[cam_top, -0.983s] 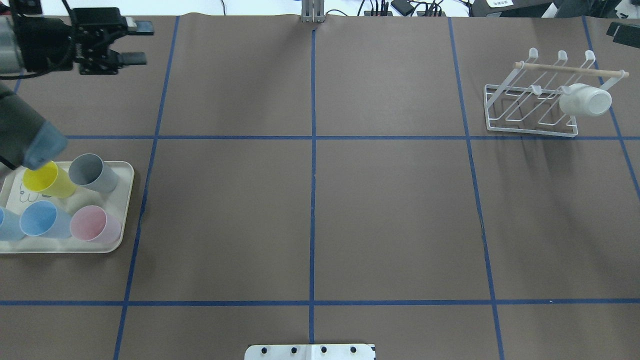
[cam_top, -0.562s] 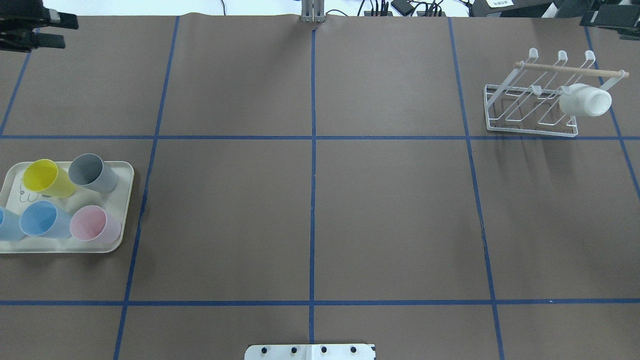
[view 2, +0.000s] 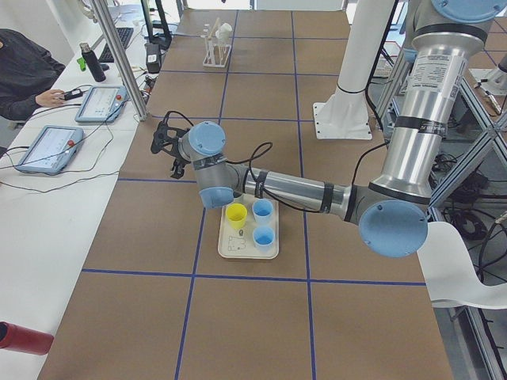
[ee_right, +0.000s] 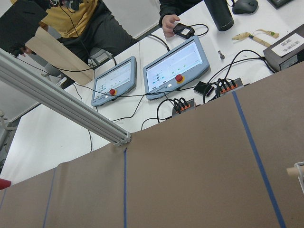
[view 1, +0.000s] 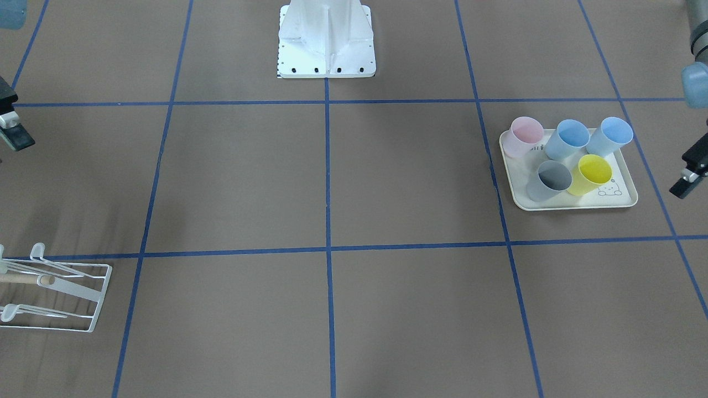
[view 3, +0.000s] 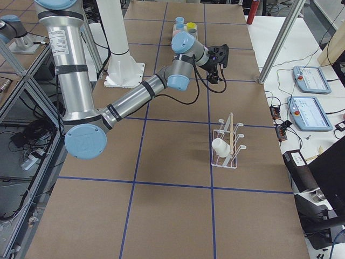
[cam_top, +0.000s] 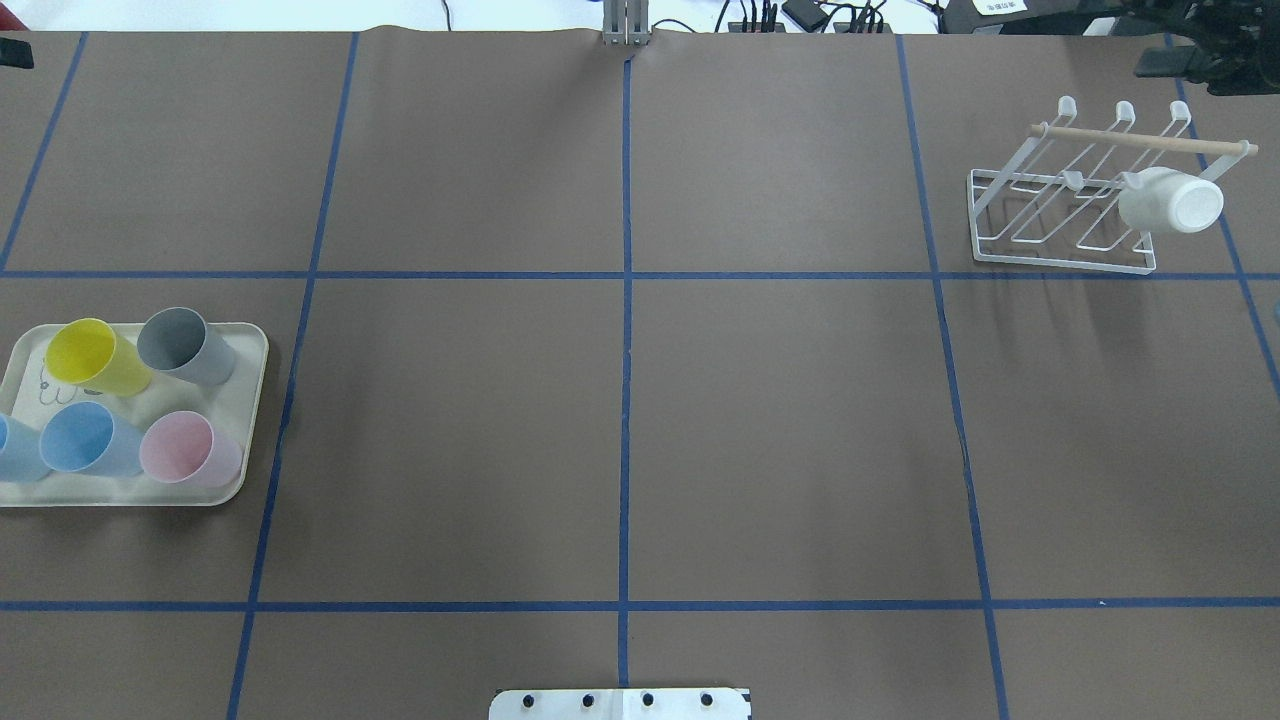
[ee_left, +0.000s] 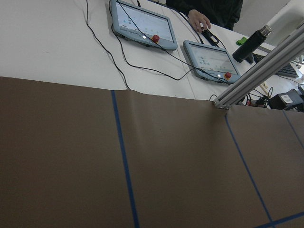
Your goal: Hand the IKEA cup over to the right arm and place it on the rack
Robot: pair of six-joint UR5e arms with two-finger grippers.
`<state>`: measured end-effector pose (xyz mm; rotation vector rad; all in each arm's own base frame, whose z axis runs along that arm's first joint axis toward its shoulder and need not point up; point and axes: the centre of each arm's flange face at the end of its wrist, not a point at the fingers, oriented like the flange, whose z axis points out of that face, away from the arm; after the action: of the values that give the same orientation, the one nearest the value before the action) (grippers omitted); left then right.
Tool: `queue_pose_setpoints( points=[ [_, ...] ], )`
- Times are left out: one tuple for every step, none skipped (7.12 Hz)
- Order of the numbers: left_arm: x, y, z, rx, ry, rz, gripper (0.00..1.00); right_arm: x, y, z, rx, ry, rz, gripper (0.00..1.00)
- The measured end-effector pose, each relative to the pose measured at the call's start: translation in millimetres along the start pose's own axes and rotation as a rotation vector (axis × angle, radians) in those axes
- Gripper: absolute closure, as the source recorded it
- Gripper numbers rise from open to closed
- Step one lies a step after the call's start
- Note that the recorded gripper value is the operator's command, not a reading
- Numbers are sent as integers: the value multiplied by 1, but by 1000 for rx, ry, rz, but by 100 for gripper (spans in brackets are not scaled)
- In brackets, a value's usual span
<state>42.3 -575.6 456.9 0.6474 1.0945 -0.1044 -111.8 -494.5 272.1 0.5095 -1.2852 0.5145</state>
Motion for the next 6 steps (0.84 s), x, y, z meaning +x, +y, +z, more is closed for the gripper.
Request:
queue_pose_setpoints(
  points=[
    [-25,13,2,-31,-109,84,1,-5,5,4,-13,-9,9,0],
    [-51,37,3,-85,-188,148,1,-8,9,8,-22,-11,13,0],
    [-67,67,10,-149,-223,185,1,-8,12,11,-29,-12,15,0],
    [-69,95,24,-212,-226,207,1,-9,14,12,-33,-14,15,0],
    [-66,118,38,-265,-216,223,1,-10,15,12,-34,-16,14,0],
    [-61,137,50,-310,-206,233,1,-10,15,12,-36,-18,13,0]
  ],
)
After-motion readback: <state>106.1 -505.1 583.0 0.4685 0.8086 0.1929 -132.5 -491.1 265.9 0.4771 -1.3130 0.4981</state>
